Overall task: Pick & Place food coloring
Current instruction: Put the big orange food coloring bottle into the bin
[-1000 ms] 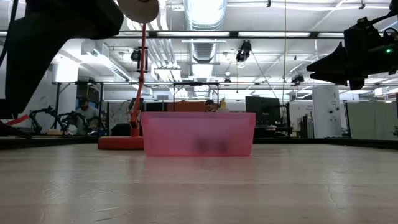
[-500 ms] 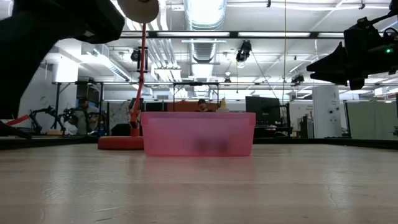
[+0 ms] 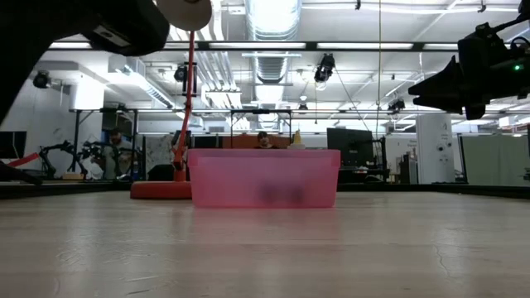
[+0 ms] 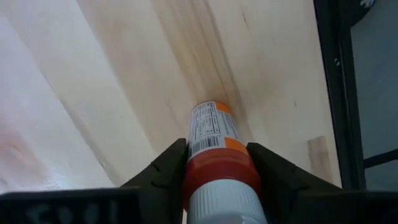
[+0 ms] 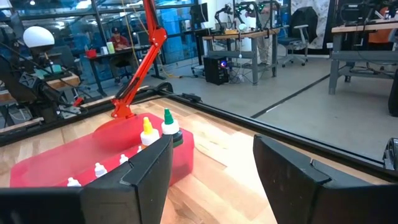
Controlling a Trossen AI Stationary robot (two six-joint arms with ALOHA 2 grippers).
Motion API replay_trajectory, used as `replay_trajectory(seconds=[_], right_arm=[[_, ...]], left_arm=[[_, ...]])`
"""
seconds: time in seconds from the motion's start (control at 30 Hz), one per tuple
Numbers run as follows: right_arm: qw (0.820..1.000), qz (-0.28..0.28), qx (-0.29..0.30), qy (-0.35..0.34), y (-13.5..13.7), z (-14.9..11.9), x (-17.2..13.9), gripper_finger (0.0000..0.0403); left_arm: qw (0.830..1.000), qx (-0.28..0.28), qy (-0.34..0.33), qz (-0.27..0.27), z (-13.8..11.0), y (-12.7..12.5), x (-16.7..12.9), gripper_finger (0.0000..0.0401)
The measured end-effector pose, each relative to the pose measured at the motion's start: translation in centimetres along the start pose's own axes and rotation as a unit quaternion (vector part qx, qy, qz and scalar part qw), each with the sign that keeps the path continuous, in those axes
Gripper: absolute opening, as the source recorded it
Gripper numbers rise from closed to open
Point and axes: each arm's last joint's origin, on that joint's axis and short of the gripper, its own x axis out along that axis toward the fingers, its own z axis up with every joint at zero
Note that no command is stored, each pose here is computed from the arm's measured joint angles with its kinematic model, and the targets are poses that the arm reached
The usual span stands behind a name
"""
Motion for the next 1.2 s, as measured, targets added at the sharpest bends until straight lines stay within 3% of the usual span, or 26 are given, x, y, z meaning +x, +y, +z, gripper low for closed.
replay_trajectory(seconds=[0.23, 0.63, 1.0, 1.2], right_arm=[[1.0, 0.0, -0.001, 0.0, 0.0, 0.0, 0.0, 0.0215], [1.0, 0.0, 0.0, 0.0, 0.0, 0.0, 0.0, 0.0215], [1.0, 0.0, -0.001, 0.0, 0.0, 0.0, 0.0, 0.0215], [1.0, 0.0, -0.001, 0.0, 0.0, 0.0, 0.0, 0.0215]], left_arm=[[1.0, -0.026, -0.015, -0.002, 0.8, 1.9, -2.3, 0.0117], [0.995, -0.098, -0.017, 0.01, 1.5, 8.3, -8.0, 0.0116], [0.991, -0.129, -0.036, 0.025, 1.4, 15.3, -11.9, 0.0116], [0.982, -0.174, -0.062, 0.047, 0.8, 20.5, -13.4, 0.0116]])
